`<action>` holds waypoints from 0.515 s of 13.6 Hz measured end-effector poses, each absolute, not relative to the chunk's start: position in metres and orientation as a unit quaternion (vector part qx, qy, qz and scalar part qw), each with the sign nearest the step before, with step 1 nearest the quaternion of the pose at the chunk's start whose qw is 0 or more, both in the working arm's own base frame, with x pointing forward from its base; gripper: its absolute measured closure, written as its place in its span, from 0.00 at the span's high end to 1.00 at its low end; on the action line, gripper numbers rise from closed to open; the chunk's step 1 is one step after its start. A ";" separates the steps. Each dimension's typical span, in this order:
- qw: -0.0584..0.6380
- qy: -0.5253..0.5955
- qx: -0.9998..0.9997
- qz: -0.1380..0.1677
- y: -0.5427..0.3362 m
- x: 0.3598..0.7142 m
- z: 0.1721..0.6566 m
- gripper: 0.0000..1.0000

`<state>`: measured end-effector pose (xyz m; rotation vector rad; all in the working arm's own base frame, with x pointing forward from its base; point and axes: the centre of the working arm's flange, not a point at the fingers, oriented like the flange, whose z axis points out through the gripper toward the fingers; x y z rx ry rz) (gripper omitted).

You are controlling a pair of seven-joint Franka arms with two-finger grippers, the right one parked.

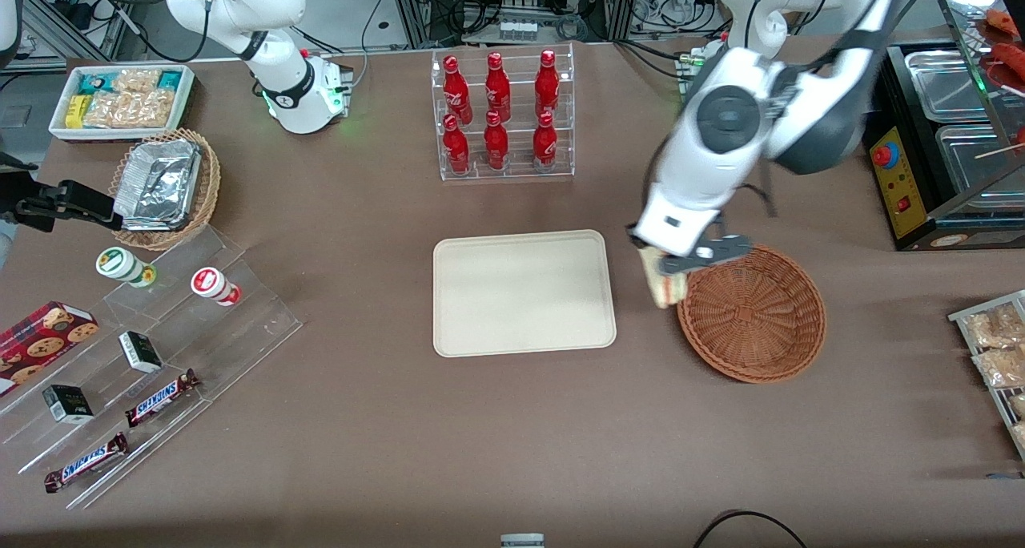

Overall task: Place sandwich from basket to tray
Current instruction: 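Carry the sandwich with the left gripper over the beige tray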

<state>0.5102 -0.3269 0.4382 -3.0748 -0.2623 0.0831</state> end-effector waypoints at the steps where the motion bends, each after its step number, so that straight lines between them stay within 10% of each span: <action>1: 0.025 -0.065 -0.997 0.027 -0.351 0.502 0.429 0.18; 7: 0.002 0.002 -1.000 0.022 -0.455 0.468 0.343 0.18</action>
